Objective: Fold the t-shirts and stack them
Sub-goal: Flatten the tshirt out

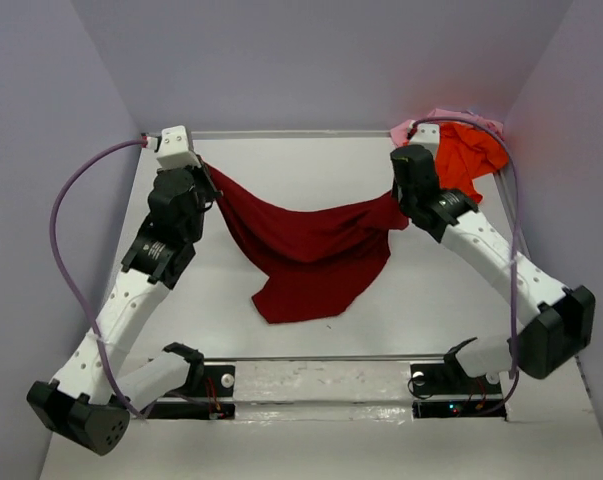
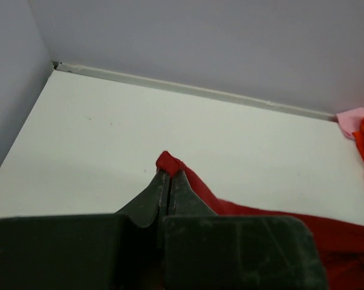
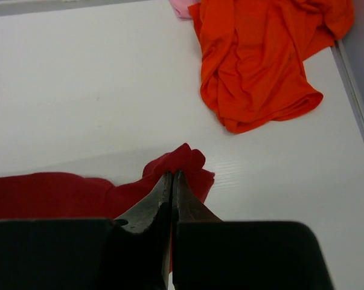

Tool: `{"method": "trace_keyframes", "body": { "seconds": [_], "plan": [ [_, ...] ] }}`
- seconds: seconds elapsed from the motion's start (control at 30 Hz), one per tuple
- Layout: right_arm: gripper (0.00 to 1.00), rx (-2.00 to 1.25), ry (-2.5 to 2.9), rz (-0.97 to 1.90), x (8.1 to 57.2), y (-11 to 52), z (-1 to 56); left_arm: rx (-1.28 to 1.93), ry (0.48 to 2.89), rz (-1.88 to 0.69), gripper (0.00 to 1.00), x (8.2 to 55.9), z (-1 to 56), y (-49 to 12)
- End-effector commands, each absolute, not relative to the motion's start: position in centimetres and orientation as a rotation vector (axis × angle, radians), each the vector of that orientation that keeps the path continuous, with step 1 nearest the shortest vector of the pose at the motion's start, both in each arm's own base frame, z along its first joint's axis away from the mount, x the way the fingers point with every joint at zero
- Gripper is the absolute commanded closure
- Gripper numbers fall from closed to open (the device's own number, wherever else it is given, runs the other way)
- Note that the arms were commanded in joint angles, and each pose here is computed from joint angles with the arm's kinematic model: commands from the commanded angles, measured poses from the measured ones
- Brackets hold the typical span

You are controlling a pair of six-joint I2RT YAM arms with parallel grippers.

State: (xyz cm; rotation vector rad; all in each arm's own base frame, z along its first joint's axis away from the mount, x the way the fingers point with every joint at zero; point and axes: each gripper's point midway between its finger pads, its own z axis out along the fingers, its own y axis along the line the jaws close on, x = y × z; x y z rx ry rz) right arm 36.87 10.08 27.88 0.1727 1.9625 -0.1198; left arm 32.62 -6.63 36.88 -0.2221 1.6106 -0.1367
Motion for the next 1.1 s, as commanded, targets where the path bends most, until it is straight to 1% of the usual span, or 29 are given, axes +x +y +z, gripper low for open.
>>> {"method": "trace_keyframes", "body": {
  "seconds": [0.0, 0.07, 0.13, 0.17, 0.2, 0.23, 0.27, 0.3, 0.33, 0.37, 0.4, 0.47, 0.53, 0.57, 0.8, 1.07],
  "plan": [
    [1.0, 0.288, 1.77, -0.223, 41.8, 9.9, 32.7, -0.3, 1.481, -0.092, 1.0, 34.1, 40.0, -5.3],
    [1.0, 0.298, 1.758, -0.236, 43.2, 10.0, 33.3, -0.309, 1.487, -0.076, 1.0, 34.6, 39.4, -5.2],
    [1.0, 0.277, 1.778, -0.226, 44.3, 10.6, 32.5, -0.301, 1.494, -0.069, 1.0, 34.7, 38.7, -5.3],
    [0.62, 0.209, 1.804, -0.159, 44.6, 12.1, 32.1, -0.298, 1.493, -0.076, 1.0, 34.5, 38.3, -5.3],
    [0.47, 0.176, 1.837, -0.128, 44.6, 12.8, 31.4, -0.284, 1.489, -0.087, 1.0, 34.4, 38.1, -5.5],
    [0.38, 0.134, 1.867, -0.079, 44.5, 13.8, 30.6, -0.28, 1.477, -0.097, 1.0, 34.0, 37.6, -5.4],
    [0.26, 0.078, 1.903, 0.0, 44.2, 15.2, 29.9, -0.281, 1.479, -0.1, 1.0, 33.8, 37.2, -5.4],
    [0.24, 0.071, 1.956, 0.035, 43.5, 15.7, 27.8, -0.289, 1.477, -0.099, 1.0, 33.7, 36.8, -5.3],
    [0.24, 0.002, 1.988, 0.142, 42.6, 17.3, 27.2, -0.284, 1.49, -0.091, 1.0, 33.8, 36.0, -5.3],
    [0.23, -0.016, 2.013, 0.179, 42.0, 17.8, 26.3, -0.281, 1.499, -0.086, 1.0, 33.8, 35.6, -5.3],
    [0.23, -0.034, 2.066, 0.213, 40.8, 18.4, 23.9, -0.28, 1.507, -0.084, 1.0, 33.9, 35.3, -5.4],
    [0.22, -0.131, 2.099, 0.33, 38.7, 20.5, 22.9, -0.268, 1.525, -0.095, 1.0, 34.2, 34.9, -5.8],
    [0.25, -0.193, 2.131, 0.375, 37.0, 21.5, 21.5, -0.267, 1.53, -0.103, 1.0, 34.3, 34.6, -6.0],
    [0.28, -0.237, 2.157, 0.416, 35.5, 22.5, 20.3, -0.269, 1.531, -0.105, 1.0, 34.3, 34.4, -6.0],
    [0.35, -0.416, 2.246, 0.543, 30.0, 27.0, 15.3, -0.266, 1.546, -0.104, 1.0, 34.3, 33.7, -6.0],
    [0.36, -0.586, 2.278, 0.644, 26.1, 34.2, 11.7, -0.28, 1.567, -0.088, 1.0, 34.5, 33.0, -5.7]
  ]
}}
